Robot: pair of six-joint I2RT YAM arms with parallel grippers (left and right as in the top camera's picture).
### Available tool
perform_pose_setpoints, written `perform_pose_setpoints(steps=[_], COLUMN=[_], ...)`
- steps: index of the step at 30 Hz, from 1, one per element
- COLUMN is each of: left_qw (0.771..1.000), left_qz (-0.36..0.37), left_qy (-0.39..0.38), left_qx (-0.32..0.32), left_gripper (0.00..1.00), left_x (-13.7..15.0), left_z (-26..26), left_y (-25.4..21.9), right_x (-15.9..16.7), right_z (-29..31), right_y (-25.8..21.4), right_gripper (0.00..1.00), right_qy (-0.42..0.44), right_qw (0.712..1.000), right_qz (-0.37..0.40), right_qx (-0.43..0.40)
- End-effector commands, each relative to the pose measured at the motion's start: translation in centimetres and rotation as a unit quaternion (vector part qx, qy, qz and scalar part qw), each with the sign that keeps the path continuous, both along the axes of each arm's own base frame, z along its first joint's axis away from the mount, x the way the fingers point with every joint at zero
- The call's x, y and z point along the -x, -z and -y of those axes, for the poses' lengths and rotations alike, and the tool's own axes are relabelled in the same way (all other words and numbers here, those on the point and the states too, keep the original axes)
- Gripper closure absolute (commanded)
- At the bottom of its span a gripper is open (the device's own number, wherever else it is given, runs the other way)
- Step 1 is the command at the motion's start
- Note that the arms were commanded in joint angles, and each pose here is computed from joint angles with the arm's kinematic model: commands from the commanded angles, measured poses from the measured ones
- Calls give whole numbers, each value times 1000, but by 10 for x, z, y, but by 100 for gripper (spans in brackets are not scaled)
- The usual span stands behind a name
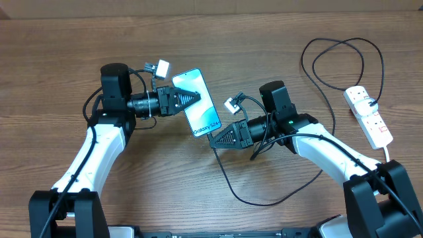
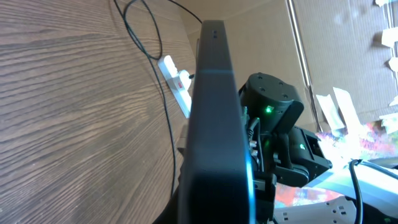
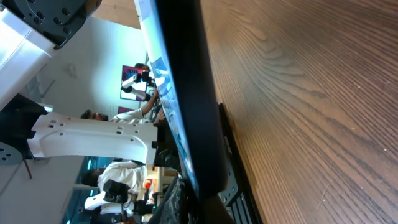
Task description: Plug charger to phone and switch on socket
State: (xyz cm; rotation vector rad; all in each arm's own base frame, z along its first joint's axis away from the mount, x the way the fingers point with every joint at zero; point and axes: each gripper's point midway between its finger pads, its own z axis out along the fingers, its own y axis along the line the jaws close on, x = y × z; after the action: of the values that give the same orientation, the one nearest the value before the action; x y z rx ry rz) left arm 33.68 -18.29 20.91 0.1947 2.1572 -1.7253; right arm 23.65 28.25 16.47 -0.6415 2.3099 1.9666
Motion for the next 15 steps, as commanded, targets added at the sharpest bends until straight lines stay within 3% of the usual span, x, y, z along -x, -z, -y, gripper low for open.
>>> perform_pose_setpoints(steps=[1, 15], left_qw=[993, 988], left_qz=[-7, -24], left_qy=[112, 140], left_qx=[47, 62], left_gripper=[96, 96], left_x=[44, 57], left_z=[30, 35], left_y=[-10, -14], right_x=[-19, -23], right_z=[-1, -1], right_y=[-15, -15], right_gripper=[96, 96], right_qy=[24, 30], right_qw=[998, 998], right_qz=[50, 57], right_qx=[-3, 0])
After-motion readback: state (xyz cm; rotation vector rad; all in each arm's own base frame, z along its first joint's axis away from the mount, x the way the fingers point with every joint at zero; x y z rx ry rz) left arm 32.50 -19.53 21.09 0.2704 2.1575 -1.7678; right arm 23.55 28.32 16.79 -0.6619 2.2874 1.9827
